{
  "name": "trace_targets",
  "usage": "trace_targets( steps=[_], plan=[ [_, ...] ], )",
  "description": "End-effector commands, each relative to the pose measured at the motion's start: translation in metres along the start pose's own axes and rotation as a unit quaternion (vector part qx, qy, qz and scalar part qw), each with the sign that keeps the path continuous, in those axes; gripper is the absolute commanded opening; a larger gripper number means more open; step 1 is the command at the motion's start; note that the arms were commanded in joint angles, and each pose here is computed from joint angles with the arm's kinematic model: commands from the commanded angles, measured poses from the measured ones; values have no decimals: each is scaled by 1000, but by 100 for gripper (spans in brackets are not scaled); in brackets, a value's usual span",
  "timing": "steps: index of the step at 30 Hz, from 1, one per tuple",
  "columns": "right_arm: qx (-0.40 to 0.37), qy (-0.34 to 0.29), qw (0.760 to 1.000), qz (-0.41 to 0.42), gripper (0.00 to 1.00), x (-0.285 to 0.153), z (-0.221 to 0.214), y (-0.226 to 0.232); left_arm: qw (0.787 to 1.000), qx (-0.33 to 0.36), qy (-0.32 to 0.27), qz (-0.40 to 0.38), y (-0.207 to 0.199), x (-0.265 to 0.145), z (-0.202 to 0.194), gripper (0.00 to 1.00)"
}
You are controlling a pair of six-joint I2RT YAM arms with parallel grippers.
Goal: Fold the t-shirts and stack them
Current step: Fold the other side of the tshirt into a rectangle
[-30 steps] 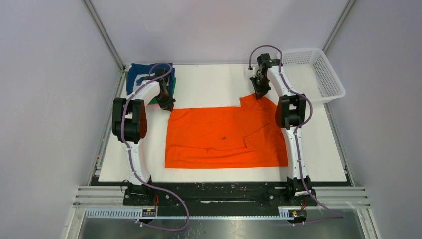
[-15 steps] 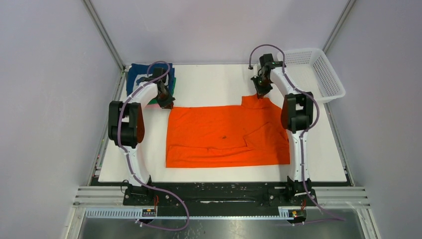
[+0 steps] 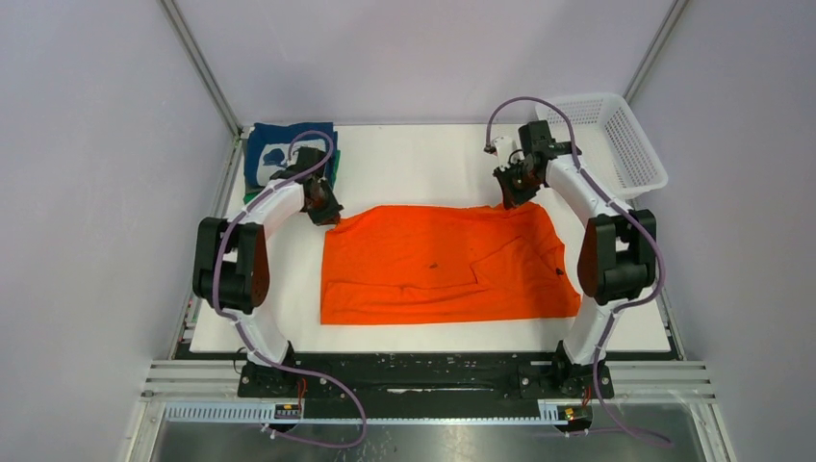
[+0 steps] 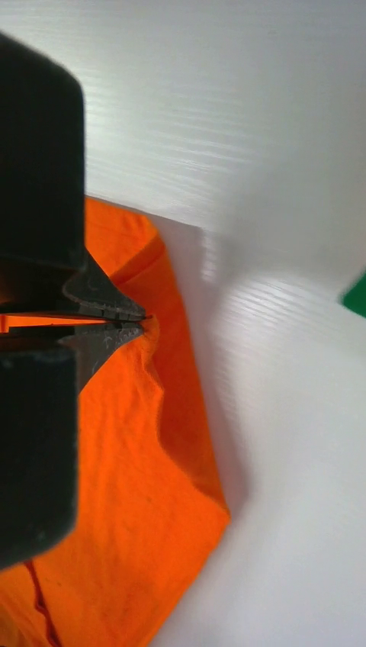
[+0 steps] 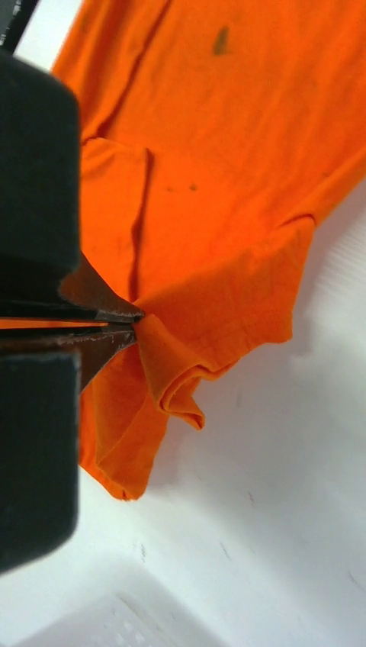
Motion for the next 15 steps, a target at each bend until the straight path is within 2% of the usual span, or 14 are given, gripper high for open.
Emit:
trace_targets(
  steps=[1,6,11,15],
  plan=[
    [-31,-22,999,-1,0,-25,-11,23,999,-5,-37,-29,1,-25,-5,0],
    [-17,-35,999,-32,0,-42,-37,39,998,-2,-43,-36,15,-33,-27,0],
    [8,-21,997,-77,0,-53,-69,42,998,0,-46,-36,27,-38,-42,0],
    [42,-17,994,-101,1,-57,-83,50,998,-9,-64,-7,42,-46,-48,0]
  ],
)
Point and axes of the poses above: each gripper's point midway between its finger pads, its own x axis out along the fingers, its own y axis along the line the jaws close on, z = x × y, the point moved 5 cm from there along -x, back along the fingers, and after that the axes turned 1 degree about x, right-handed, at the moved point
